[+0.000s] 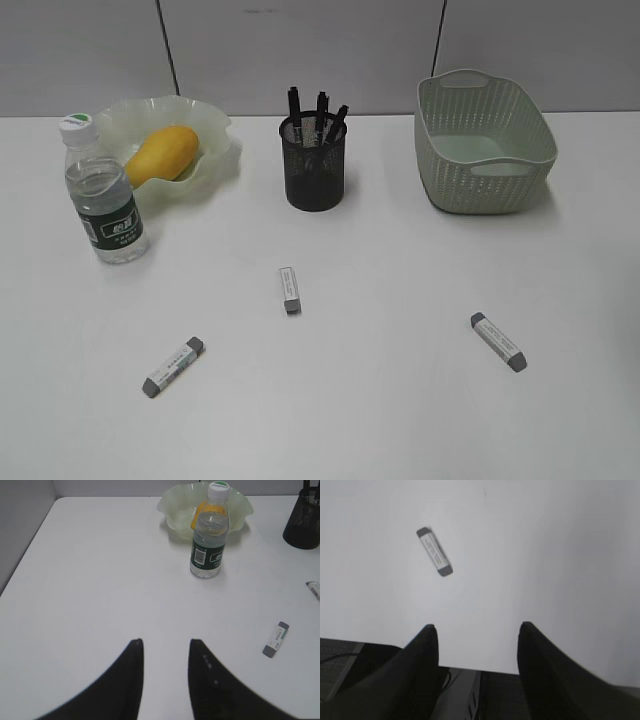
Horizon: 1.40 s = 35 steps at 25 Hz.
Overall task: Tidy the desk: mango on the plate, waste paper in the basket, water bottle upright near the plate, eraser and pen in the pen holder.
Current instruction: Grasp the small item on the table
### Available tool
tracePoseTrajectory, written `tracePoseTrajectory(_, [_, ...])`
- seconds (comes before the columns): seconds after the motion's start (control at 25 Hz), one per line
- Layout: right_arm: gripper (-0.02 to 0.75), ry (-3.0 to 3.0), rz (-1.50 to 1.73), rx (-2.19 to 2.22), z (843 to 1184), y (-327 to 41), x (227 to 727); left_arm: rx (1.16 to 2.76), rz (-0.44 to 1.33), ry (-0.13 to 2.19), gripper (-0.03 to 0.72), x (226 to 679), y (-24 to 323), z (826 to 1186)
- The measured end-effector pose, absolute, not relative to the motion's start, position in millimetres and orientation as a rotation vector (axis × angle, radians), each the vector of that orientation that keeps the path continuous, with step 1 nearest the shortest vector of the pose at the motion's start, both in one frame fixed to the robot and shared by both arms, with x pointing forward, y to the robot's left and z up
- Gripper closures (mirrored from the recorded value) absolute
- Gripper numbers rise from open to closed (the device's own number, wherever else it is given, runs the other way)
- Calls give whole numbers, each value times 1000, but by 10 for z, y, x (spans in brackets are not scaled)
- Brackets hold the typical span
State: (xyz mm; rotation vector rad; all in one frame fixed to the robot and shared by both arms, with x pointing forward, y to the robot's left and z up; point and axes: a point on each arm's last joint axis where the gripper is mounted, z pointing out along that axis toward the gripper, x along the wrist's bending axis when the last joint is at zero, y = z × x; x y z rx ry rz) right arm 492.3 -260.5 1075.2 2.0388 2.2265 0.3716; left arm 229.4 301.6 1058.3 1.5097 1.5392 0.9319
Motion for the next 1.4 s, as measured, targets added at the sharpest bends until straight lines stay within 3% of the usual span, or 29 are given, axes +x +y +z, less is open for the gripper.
tracePoseTrajectory(0.76, [324, 1944, 784, 1738, 10831, -2884, 2805, 1512, 942, 1542, 449, 2294, 3023, 10583])
tracePoseTrajectory(1.16, [325, 1764, 989, 1560, 10578, -2956, 2231, 1512, 944, 1543, 449, 2294, 3025, 10583])
tracePoseTrajectory(1.4, [349, 1771, 973, 1461, 10551, -2969, 2196, 1510, 941, 1540, 449, 2295, 3022, 10584])
